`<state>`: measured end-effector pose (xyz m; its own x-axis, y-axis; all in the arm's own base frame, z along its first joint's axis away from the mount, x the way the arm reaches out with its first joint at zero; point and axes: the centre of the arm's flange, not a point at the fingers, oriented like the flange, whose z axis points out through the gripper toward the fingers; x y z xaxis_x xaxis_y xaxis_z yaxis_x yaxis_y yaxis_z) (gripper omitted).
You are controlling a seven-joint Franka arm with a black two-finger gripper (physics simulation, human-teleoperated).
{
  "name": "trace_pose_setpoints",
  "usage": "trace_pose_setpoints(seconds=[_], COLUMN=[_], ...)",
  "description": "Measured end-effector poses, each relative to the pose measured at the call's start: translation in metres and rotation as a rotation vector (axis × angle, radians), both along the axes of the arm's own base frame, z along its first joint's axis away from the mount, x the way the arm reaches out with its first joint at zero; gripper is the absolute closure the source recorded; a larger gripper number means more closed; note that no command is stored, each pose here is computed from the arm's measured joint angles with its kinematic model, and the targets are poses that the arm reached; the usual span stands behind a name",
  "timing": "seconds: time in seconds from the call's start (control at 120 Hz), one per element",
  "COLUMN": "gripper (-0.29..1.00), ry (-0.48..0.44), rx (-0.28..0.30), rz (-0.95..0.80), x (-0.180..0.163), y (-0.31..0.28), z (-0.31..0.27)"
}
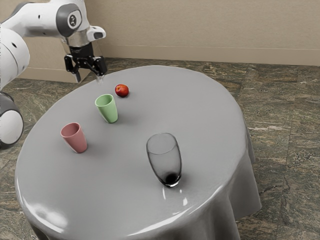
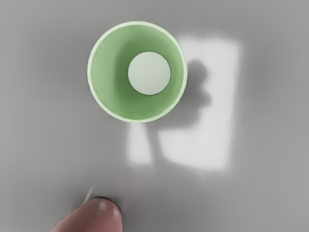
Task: Place the right cup onto the left cup
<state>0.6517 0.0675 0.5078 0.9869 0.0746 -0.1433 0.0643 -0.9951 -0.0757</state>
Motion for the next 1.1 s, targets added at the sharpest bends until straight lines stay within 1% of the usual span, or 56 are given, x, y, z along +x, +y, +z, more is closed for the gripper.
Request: trace_pose_setpoints(seconds=[0.15, 0.333, 0.483, 0.858, 1.1], gripper=[0.0, 0.0, 0.0, 0.0, 0.0], ry=[-0.006, 0.01, 0.005, 0.022, 0.035], rx=[0.006, 0.002, 0.0, -0.027, -0.033], rz=[-0.001, 0.006, 0.001, 0.008, 0.007], x=[0.018, 0.03, 0.043, 0.052, 0.057], y=[0.002, 0.006, 0.003, 0.003, 0.001], z=[-0.016, -0.039, -0.051, -0.084, -0.107])
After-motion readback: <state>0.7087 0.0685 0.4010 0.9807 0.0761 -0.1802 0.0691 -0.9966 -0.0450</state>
